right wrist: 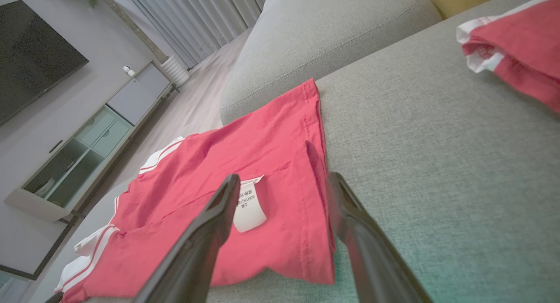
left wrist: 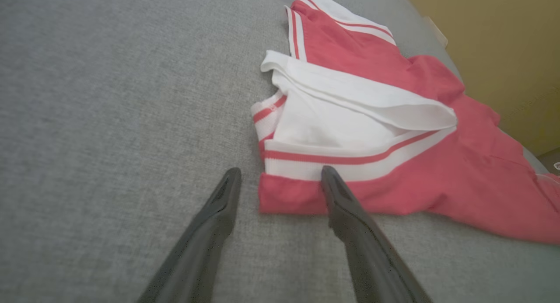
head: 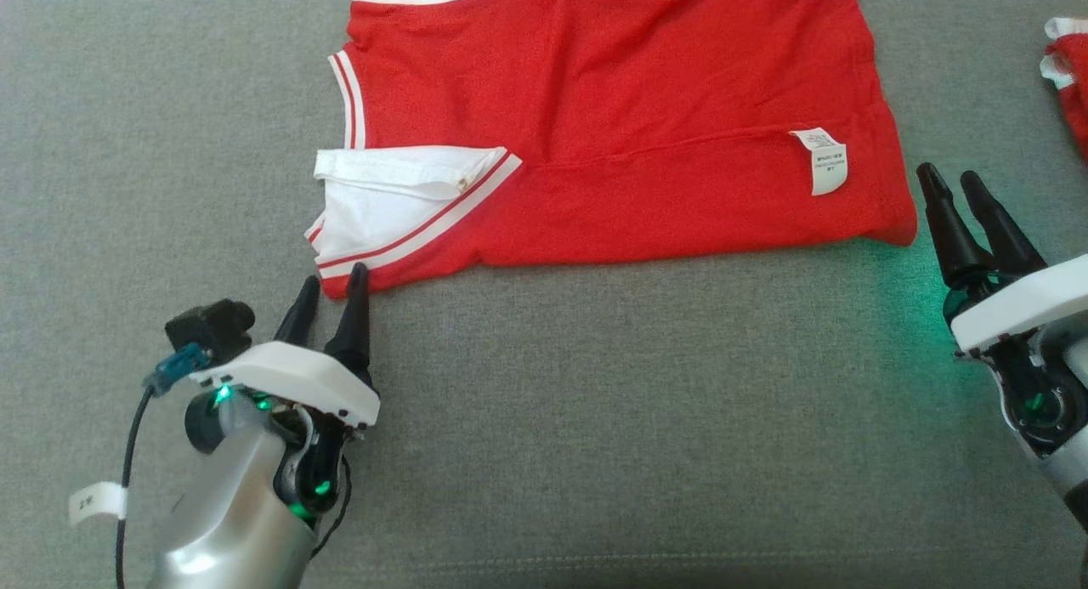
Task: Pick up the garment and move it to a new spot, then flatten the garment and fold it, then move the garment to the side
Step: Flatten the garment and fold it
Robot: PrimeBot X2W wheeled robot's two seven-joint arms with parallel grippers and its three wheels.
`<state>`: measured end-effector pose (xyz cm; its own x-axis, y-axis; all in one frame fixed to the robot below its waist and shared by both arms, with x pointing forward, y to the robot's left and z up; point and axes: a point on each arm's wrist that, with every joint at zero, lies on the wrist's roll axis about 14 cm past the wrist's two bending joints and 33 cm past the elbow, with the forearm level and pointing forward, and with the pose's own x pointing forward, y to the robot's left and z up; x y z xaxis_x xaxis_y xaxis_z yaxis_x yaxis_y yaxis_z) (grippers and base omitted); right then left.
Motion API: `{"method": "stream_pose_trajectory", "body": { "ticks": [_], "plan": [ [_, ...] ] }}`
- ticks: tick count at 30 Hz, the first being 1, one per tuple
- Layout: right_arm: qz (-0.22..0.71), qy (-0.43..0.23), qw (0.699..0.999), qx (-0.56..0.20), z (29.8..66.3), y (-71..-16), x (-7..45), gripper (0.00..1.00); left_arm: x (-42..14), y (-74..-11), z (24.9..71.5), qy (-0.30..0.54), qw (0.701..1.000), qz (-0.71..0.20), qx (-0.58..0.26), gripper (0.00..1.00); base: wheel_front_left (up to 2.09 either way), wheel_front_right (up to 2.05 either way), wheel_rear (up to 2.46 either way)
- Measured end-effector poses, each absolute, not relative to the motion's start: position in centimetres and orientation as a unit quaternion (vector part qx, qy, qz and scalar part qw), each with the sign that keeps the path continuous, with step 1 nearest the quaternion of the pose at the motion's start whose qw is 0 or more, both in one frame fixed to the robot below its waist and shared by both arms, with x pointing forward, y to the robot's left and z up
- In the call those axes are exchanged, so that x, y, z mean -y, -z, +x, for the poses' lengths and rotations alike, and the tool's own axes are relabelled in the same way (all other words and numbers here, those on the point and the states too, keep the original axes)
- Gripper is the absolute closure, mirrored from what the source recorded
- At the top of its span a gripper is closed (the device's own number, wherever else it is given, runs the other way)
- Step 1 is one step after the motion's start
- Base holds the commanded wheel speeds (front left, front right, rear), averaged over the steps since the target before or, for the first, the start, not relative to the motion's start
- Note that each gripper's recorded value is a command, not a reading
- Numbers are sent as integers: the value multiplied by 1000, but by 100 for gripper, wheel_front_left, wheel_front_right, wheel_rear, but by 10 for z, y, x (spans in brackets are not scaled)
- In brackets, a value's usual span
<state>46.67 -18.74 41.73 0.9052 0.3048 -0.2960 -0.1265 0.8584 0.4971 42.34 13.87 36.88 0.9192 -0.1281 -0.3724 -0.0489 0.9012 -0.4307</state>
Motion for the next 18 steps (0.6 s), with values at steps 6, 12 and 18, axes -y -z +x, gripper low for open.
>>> {"method": "stream_pose_trajectory", "body": {
  "ticks": [6,12,18],
  "plan": [
    [232,-118,946,-190,467,-415,185,0,-140,-361,425,34,958,-187,-214,100,0,0,0],
    [202,-105,946,-230,457,-394,189,0,-137,-367,425,55,963,-161,-208,100,0,0,0],
    [203,-98,929,-292,444,-366,174,0,-138,-374,420,62,967,-148,-199,100,0,0,0]
  ]
}}
